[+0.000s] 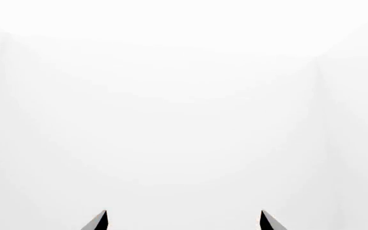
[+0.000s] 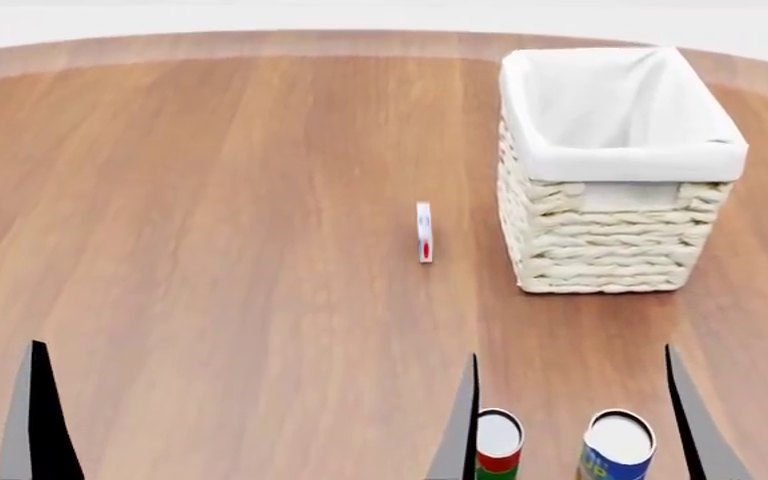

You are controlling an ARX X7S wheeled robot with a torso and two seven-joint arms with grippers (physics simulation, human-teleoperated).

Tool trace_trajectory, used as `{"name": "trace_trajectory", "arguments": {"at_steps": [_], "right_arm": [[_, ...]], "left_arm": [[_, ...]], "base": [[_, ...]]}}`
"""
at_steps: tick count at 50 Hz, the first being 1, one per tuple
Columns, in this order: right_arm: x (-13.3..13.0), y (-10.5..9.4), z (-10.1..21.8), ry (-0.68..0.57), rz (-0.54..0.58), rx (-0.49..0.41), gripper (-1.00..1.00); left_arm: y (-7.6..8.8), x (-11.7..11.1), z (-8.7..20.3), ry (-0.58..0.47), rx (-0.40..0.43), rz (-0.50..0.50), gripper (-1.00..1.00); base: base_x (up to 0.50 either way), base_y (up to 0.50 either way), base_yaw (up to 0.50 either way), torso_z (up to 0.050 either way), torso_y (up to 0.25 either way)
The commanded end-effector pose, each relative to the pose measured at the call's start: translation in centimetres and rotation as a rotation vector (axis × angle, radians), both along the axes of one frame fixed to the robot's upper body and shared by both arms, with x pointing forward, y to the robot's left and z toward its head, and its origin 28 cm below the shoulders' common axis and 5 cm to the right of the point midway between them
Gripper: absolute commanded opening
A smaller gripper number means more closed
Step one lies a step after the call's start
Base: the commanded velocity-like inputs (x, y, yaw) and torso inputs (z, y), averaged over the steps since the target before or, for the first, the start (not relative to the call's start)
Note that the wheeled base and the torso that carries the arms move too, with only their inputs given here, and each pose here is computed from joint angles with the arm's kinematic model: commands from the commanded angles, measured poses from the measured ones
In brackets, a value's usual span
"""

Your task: Pick up the alphabet soup and the cream cheese box, and put them in the basket.

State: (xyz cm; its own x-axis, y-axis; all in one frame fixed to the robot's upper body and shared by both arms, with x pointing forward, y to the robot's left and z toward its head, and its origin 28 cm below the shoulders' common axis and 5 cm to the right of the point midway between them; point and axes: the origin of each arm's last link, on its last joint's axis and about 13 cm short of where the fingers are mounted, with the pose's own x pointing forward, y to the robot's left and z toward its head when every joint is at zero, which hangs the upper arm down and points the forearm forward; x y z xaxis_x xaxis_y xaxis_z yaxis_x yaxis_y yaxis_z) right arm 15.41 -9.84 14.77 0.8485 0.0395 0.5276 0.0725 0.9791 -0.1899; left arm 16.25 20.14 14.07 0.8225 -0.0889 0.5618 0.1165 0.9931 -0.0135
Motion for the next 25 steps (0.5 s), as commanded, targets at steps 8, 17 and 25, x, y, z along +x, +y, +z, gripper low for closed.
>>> {"name": "trace_trajectory", "arguments": {"at_steps": [8,17,25], "right_arm": [[0.34,0.14,-0.15,0.004,0.008,0.001,1.00],[0.49,0.07,-0.17,0.005,0.003,0.004,1.00],[0.41,0.02,-0.16,0.006,0.003,0.005,1.00]], "left_arm": [[0.12,0.28,-0.24,0.002,0.002,0.004,1.00],[0.07,0.48,-0.27,0.004,0.003,0.002,1.00],[0.03,0.40,-0.25,0.006,0.003,-0.001,1.00]], "base": [[0.21,0.00,0.00,0.000,0.000],[0.21,0.00,0.00,0.000,0.000],[0.21,0.00,0.00,0.000,0.000]]}}
